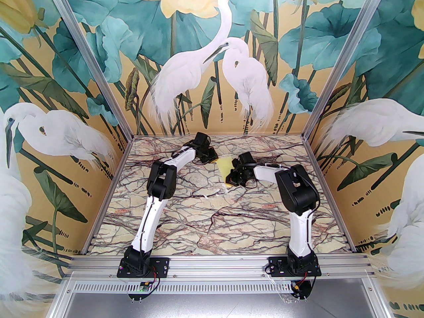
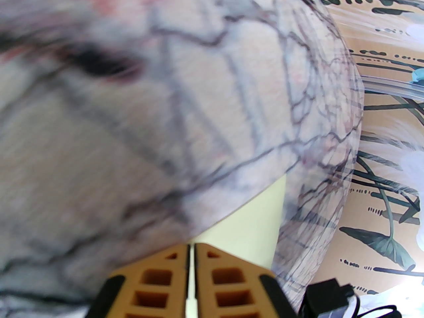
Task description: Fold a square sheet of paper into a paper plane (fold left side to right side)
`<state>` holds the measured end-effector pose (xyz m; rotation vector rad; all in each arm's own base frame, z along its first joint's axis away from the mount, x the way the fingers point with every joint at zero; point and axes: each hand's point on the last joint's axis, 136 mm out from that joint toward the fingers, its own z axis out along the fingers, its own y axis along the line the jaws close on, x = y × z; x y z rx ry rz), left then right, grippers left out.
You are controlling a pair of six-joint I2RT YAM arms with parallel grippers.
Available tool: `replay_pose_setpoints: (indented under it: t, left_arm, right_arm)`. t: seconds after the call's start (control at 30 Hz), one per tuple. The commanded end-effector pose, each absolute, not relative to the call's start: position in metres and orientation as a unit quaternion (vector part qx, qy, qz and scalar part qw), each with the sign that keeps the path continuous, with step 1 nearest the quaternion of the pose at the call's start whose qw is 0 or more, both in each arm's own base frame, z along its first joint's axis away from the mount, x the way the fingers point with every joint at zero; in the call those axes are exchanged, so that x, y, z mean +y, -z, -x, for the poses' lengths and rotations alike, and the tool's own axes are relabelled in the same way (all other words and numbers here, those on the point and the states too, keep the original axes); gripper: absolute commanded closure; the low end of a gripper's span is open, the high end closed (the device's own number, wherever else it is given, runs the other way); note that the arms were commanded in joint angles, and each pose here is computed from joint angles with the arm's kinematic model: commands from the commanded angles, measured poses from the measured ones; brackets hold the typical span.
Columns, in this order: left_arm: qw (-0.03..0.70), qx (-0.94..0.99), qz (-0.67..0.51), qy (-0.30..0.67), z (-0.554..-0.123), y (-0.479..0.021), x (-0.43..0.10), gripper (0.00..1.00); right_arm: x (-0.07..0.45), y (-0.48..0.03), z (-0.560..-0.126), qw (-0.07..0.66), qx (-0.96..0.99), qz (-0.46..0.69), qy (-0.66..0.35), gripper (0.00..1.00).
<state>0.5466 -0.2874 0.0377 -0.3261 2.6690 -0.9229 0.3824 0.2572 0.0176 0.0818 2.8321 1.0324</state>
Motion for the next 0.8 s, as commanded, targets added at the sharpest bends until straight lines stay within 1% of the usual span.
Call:
replay_pose_setpoints:
  t: [0.0, 0.03, 0.13, 0.17, 0.27, 0.33, 0.5, 0.67, 0.77]
  left_arm:
    - [0.231, 0.909, 0.092, 0.335, -0.549, -0.117, -0.278, 0.84]
    - [0.232, 0.908, 0.089, 0.337, -0.543, -0.12, -0.279, 0.83]
    - [0.225, 0.913, 0.078, 0.332, -0.522, -0.12, -0.282, 0.8]
    - [0.22, 0.914, 0.072, 0.332, -0.515, -0.118, -0.286, 0.8]
    - [0.204, 0.918, 0.055, 0.335, -0.498, -0.106, -0.302, 0.79]
    - [0.192, 0.923, 0.048, 0.331, -0.492, -0.093, -0.31, 0.8]
    - [0.167, 0.932, 0.042, 0.318, -0.494, -0.063, -0.32, 0.81]
    - [0.154, 0.94, 0.038, 0.302, -0.495, -0.045, -0.322, 0.81]
    - [0.138, 0.947, 0.041, 0.289, -0.491, -0.023, -0.32, 0.81]
  right_arm:
    - [0.254, -0.05, -0.388, 0.086, 0.94, -0.032, -0.328, 0.8]
    - [0.254, -0.058, -0.391, 0.098, 0.939, -0.031, -0.328, 0.77]
    - [0.245, -0.087, -0.403, 0.143, 0.937, -0.029, -0.317, 0.6]
    - [0.239, -0.092, -0.406, 0.153, 0.938, -0.031, -0.311, 0.58]
    - [0.22, -0.096, -0.407, 0.167, 0.942, -0.042, -0.288, 0.55]
    - [0.206, -0.091, -0.406, 0.164, 0.945, -0.052, -0.276, 0.54]
    - [0.178, -0.075, -0.397, 0.161, 0.95, -0.073, -0.256, 0.52]
    - [0.174, -0.059, -0.394, 0.142, 0.953, -0.079, -0.257, 0.5]
    - [0.174, -0.046, -0.393, 0.127, 0.954, -0.084, -0.257, 0.5]
